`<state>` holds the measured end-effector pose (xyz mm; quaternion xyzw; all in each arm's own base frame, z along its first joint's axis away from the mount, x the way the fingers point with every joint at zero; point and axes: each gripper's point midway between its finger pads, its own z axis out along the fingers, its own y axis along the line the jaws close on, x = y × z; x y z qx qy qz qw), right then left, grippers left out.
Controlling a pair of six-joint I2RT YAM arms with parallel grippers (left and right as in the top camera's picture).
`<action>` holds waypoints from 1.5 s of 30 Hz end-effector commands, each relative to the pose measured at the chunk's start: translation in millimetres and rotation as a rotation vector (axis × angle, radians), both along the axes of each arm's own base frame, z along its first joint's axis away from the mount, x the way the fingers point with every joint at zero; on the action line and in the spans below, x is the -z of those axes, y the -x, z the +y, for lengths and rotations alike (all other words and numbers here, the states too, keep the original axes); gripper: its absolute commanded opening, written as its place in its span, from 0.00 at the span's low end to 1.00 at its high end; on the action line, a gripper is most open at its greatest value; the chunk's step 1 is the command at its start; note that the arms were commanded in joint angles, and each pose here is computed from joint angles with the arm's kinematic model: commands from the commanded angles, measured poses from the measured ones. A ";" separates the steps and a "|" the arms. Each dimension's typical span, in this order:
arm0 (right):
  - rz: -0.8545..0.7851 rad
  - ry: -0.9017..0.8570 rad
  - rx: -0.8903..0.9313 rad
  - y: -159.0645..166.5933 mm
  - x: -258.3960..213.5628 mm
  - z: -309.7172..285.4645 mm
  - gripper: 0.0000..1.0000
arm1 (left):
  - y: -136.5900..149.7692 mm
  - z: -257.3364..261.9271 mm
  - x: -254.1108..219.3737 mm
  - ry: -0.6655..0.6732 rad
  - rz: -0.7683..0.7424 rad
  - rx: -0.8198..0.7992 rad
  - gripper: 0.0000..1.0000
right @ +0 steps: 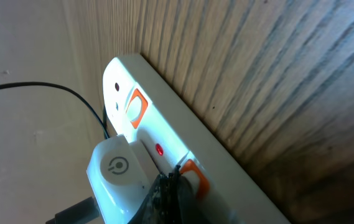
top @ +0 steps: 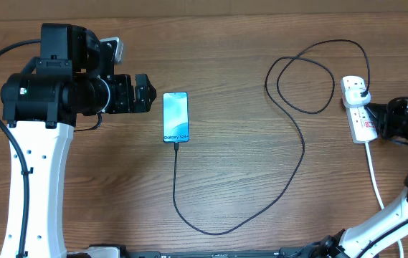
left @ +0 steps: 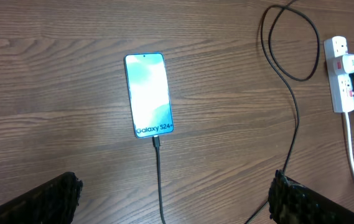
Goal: Plug charger to phone and switch on socket
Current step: 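Lift the right gripper up and away from the power strip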
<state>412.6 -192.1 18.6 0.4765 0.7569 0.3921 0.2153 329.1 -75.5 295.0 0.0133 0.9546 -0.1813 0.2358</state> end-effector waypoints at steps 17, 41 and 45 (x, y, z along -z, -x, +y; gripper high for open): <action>-0.338 0.292 0.053 38.9 -211.7 -14.4 0.04 | 0.4 0.0 -9.6 -0.005 -0.035 0.009 1.00; -0.279 0.908 -0.445 67.1 -254.7 251.4 0.04 | 0.4 0.0 -9.6 -0.005 -0.035 0.009 0.99; -0.242 0.971 -0.509 77.3 -243.2 271.1 0.04 | 0.4 0.0 -9.5 -0.005 -0.035 0.009 1.00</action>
